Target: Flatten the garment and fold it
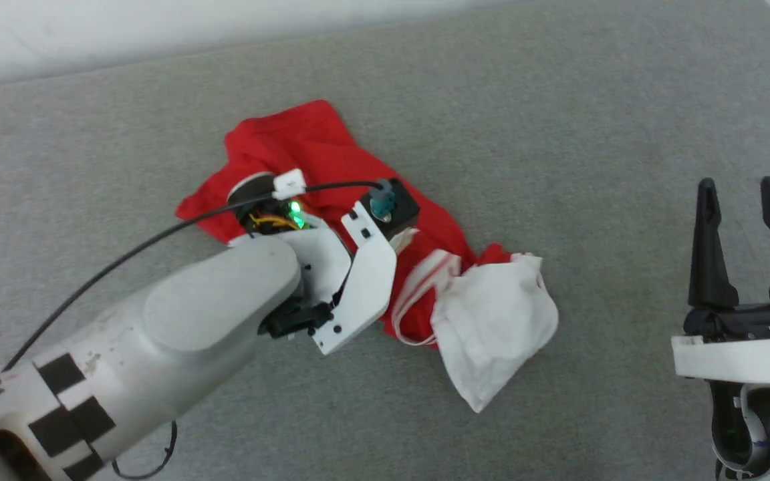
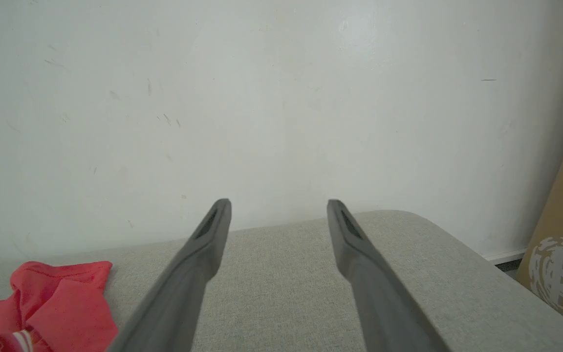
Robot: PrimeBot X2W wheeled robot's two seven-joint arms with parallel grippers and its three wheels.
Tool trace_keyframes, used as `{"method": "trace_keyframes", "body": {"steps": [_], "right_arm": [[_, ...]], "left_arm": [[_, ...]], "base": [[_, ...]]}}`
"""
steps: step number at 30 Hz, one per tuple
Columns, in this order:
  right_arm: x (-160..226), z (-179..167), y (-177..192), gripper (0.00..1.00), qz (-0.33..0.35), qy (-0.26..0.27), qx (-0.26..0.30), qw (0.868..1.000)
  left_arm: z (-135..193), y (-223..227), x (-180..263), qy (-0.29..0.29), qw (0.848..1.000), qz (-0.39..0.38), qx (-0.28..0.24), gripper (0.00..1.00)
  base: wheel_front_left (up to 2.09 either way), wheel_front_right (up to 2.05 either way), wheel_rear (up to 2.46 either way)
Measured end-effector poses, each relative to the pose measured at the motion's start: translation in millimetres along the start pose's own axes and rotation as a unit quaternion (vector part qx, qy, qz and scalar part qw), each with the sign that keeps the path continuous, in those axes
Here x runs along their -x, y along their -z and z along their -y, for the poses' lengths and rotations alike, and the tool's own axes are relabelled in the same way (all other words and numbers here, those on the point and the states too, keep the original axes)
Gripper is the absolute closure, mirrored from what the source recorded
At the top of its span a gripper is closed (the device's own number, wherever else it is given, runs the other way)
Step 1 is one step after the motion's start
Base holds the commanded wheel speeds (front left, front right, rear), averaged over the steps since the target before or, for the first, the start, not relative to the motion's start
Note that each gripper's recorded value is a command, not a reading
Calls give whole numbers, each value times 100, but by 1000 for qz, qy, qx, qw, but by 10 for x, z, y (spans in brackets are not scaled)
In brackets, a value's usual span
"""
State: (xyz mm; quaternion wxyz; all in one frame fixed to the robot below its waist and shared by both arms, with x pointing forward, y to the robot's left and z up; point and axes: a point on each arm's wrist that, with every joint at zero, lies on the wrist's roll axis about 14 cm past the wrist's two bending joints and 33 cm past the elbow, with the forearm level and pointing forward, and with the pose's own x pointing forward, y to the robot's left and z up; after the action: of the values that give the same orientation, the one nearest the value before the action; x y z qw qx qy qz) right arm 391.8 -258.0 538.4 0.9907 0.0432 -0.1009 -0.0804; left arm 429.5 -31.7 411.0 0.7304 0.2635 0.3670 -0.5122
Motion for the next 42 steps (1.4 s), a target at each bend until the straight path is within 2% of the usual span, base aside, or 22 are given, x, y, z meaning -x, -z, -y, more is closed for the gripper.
{"method": "trace_keyframes", "body": {"steps": [4, 6, 10, 12, 15, 19, 24, 25, 26, 27, 30, 34, 39, 42], "right_arm": [[7, -88, 8, 0, -1, -13, -3, 1000], [17, -159, 13, 0, -1, -23, -4, 1000], [-8, -316, -18, 0, 6, -46, -9, 999], [-26, -390, -28, 0, 8, -56, -13, 998], [-52, -507, -41, 0, 12, -72, -18, 997], [-67, -631, -44, 0, 14, -89, -24, 996], [-50, -723, -54, 0, 14, -102, -27, 994], [-38, -728, -53, 0, 13, -103, -26, 994], [-24, -736, -53, 0, 12, -104, -25, 994], [-9, -739, -57, 0, 12, -105, -23, 994], [21, -751, -101, 0, 17, -108, -23, 994], [75, -757, -163, 0, 23, -111, -21, 993], [96, -826, -208, 0, 28, -121, -25, 992], [98, -880, -216, 0, 30, -128, -27, 991]], "left_arm": [[-196, -202, 262, -35, 995, 95, 15, 100], [-353, -165, 449, -63, 990, 123, 34, 100], [-653, 264, 800, -137, 975, 145, 102, 100], [-744, 567, 952, -176, 963, 146, 146, 100], [-710, 1084, 1075, -215, 945, 131, 211, 100], [-423, 1685, 1065, -232, 920, 105, 298, 100], [-233, 1865, 1049, -240, 899, 116, 348, 100], [-226, 1862, 1057, -244, 895, 124, 352, 74], [-219, 1864, 1068, -250, 891, 132, 356, 4], [-220, 1851, 1087, -257, 887, 143, 357, 0], [-284, 1810, 1229, -298, 871, 180, 345, 0], [-487, 1552, 1633, -363, 856, 239, 282, 0], [-697, 821, 2264, -392, 839, 330, 183, 0], [-718, 495, 2398, -383, 858, 322, 114, 0]], "base": [[0, 0, 0], [0, 0, 0], [0, 0, 0], [0, 0, 0], [0, 0, 0], [0, 0, 0], [0, 0, 0], [0, 0, 0], [0, 0, 0], [0, 0, 0], [0, 0, 0], [0, 0, 0], [0, 0, 0], [0, 0, 0]]}}
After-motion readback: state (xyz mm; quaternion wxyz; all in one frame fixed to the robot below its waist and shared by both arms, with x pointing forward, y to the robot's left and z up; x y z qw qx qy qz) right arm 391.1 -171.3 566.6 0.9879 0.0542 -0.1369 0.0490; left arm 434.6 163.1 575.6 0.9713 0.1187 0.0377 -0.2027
